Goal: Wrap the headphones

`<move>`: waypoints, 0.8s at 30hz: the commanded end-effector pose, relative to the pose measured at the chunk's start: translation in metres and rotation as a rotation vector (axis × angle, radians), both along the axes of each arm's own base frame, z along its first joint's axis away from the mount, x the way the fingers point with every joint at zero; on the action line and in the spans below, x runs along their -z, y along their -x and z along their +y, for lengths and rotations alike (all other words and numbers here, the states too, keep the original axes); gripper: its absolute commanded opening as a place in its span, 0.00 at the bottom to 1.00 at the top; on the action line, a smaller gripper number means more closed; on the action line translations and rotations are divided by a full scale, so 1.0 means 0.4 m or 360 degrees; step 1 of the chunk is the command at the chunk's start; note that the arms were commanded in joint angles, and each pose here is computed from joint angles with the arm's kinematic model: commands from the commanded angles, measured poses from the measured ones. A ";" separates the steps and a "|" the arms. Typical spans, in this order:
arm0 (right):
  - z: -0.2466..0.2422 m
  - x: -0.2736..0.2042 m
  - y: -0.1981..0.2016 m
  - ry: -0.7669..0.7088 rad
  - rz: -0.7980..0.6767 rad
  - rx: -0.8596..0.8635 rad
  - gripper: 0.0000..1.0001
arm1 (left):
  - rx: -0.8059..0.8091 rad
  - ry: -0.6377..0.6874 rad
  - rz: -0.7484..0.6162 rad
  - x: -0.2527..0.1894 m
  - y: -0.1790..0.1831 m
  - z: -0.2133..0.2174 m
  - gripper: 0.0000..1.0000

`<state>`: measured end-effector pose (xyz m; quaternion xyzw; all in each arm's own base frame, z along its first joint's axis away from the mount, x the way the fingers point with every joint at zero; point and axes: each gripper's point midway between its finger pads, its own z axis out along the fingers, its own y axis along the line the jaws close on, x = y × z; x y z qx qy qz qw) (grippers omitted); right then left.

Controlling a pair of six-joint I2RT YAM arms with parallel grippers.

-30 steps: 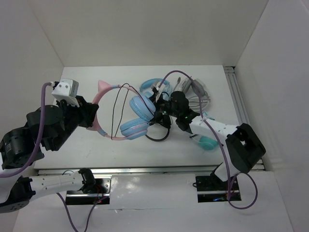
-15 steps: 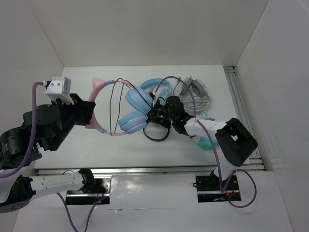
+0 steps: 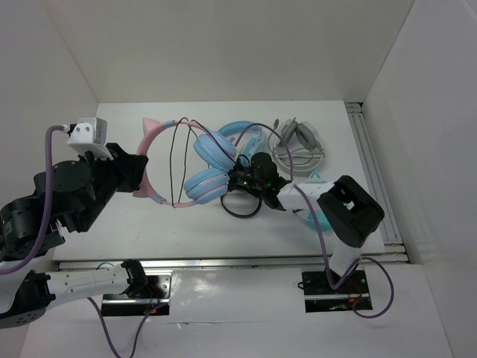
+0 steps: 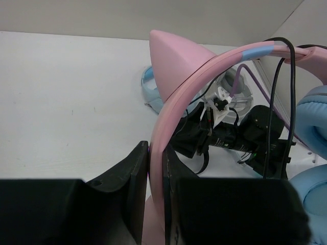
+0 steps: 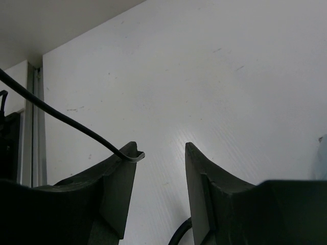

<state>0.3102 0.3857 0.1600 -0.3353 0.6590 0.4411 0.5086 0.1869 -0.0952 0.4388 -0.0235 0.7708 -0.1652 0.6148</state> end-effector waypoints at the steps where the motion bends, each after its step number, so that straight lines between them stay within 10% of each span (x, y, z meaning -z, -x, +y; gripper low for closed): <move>1: 0.027 -0.055 0.007 -0.0135 -0.0083 -0.0058 0.50 | -0.0020 0.0359 -0.0153 -0.116 0.003 0.001 0.00; 24: 0.144 -0.103 0.093 -0.0400 -0.0033 -0.0254 0.51 | -0.0052 0.0425 -0.0186 -0.110 0.013 0.028 0.00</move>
